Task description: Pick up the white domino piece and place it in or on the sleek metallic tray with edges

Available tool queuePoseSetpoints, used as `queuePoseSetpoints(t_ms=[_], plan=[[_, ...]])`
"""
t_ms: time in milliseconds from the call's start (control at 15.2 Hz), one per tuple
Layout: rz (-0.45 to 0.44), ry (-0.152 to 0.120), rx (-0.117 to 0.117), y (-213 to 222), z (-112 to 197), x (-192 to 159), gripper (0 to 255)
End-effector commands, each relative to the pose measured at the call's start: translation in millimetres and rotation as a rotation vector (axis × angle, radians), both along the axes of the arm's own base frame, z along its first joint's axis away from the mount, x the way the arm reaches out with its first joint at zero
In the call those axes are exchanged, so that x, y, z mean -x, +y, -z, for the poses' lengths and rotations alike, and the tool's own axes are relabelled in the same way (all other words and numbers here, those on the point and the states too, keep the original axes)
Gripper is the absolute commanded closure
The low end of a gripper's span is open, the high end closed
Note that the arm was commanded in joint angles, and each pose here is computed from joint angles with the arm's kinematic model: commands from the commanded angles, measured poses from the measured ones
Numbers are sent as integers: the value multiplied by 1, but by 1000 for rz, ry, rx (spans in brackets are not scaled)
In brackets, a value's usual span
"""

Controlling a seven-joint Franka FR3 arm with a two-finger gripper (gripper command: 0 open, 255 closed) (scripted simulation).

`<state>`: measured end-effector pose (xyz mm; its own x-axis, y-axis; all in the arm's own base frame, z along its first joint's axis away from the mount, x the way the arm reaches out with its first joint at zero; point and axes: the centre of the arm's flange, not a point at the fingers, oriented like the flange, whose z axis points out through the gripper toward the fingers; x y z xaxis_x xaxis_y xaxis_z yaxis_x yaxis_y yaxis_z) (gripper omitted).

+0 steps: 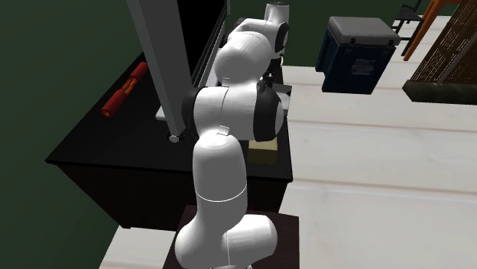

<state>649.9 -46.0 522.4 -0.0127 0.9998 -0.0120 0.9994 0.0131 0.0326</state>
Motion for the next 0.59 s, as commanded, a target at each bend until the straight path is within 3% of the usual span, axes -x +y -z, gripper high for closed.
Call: queuePoseSetpoints(t_ms=[0, 528], plan=[[0, 1, 0, -1, -23, 3, 0], [0, 1, 0, -1, -33, 3, 0]])
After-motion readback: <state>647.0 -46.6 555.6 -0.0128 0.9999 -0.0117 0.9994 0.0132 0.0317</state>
